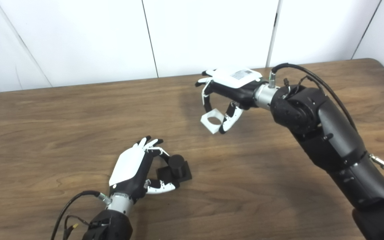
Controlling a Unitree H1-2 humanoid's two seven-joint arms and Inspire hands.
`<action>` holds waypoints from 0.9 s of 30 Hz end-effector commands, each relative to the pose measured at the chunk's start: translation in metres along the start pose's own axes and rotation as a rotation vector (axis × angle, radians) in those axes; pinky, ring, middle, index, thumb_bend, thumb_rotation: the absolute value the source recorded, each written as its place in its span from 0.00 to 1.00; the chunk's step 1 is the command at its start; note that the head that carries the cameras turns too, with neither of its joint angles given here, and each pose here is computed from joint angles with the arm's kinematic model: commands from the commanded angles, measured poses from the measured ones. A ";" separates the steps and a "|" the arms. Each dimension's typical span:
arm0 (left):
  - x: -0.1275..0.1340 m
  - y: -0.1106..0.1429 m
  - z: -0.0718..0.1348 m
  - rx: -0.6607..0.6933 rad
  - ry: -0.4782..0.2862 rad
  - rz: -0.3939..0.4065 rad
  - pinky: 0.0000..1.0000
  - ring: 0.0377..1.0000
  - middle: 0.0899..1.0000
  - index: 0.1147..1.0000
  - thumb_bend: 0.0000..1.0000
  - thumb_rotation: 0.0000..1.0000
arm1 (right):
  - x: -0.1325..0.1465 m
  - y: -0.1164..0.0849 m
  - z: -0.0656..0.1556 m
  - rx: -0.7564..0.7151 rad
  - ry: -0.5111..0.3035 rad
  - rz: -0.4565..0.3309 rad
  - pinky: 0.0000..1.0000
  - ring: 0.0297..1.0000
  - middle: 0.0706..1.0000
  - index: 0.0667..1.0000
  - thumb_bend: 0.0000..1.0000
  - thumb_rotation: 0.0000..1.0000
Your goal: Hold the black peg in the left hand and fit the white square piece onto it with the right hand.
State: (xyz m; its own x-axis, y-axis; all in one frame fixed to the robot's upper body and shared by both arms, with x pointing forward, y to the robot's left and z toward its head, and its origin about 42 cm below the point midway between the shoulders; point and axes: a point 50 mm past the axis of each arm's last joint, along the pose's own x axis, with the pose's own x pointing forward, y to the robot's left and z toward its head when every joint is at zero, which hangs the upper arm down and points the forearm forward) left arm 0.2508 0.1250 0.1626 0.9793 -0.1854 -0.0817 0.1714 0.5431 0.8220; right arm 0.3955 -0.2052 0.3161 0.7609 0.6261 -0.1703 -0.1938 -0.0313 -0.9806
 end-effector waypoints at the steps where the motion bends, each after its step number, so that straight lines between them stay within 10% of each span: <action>1: 0.001 0.005 -0.001 0.018 -0.008 0.023 1.00 1.00 0.90 0.43 0.52 0.06 | -0.004 -0.023 0.012 -0.025 -0.030 -0.059 1.00 1.00 0.90 0.45 0.53 0.15; 27: 0.002 0.002 0.005 0.002 0.001 0.019 1.00 1.00 0.91 0.43 0.52 0.06 | -0.005 -0.018 0.080 -0.104 -0.232 -0.017 1.00 1.00 0.90 0.45 0.53 0.15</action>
State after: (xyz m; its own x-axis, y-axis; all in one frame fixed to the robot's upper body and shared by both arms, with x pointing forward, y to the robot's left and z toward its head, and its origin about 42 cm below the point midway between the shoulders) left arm 0.2507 0.1229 0.1630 0.9801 -0.1816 -0.0801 0.1687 0.5498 0.8181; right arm 0.3493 -0.1506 0.3227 0.6086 0.7685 -0.1976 -0.1843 -0.1052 -0.9772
